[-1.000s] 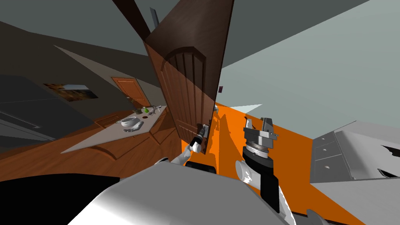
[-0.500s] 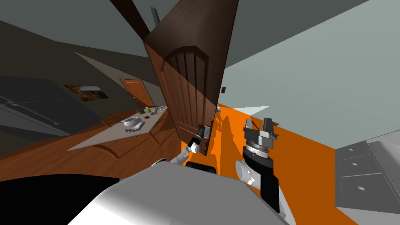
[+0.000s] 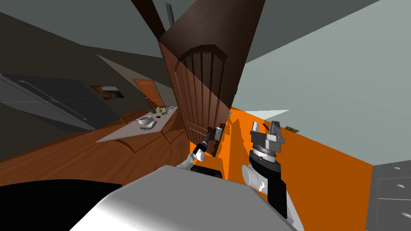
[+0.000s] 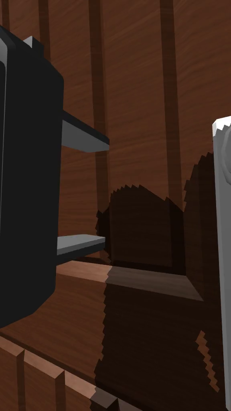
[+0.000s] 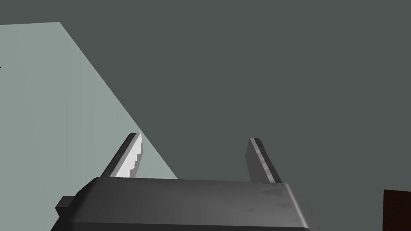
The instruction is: Push the door open
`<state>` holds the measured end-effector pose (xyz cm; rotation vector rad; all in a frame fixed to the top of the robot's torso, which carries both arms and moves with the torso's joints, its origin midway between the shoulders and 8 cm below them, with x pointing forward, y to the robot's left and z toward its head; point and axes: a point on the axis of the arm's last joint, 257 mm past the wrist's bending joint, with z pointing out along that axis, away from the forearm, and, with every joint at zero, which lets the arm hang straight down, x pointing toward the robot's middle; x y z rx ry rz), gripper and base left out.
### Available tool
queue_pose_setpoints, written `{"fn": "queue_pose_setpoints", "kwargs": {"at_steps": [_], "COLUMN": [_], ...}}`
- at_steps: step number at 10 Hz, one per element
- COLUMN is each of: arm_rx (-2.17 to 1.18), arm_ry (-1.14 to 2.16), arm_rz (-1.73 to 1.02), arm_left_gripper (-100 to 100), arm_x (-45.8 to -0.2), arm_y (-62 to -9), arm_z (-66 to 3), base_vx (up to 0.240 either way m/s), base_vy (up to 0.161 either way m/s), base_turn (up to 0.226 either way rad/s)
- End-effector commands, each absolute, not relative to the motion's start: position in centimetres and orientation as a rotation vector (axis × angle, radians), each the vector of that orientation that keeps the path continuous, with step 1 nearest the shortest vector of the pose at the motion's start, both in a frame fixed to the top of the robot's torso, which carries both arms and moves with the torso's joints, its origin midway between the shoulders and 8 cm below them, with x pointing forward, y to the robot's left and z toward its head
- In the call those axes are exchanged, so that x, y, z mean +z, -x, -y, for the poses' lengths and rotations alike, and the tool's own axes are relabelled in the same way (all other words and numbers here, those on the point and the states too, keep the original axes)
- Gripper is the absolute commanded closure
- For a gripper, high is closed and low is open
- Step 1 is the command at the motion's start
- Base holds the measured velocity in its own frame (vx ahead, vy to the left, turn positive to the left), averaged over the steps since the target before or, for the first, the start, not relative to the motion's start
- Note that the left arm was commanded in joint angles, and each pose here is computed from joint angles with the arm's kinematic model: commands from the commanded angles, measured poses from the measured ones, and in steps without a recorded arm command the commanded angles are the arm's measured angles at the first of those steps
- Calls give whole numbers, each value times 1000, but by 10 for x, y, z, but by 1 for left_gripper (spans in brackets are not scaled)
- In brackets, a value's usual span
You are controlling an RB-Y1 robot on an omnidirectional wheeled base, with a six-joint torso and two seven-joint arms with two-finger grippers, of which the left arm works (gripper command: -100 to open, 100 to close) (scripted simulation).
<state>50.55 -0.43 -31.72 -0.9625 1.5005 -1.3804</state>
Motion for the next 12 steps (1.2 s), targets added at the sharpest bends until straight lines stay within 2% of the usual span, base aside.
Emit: {"fn": "queue_pose_setpoints", "kwargs": {"at_steps": [1, 5, 6, 9, 12], "arm_rx": [-1387, -1493, -1476, -1422, -1421], "arm_ry": [961, 985, 979, 949, 950], "arm_rz": [-1504, -1504, -1508, -1530, -1527], "arm_left_gripper": [-100, -100, -100, -100, -100], "arm_x": [-315, -298, -305, -316, -313], "arm_y": [-501, -472, -473, -482, -487], "arm_z": [9, 69, 61, 35, 35], "base_vx": [-104, -152, -89, 160, 168], "base_vy": [46, 5, -17, -22, -136], "base_turn": [14, 102, 5, -4, -3]}}
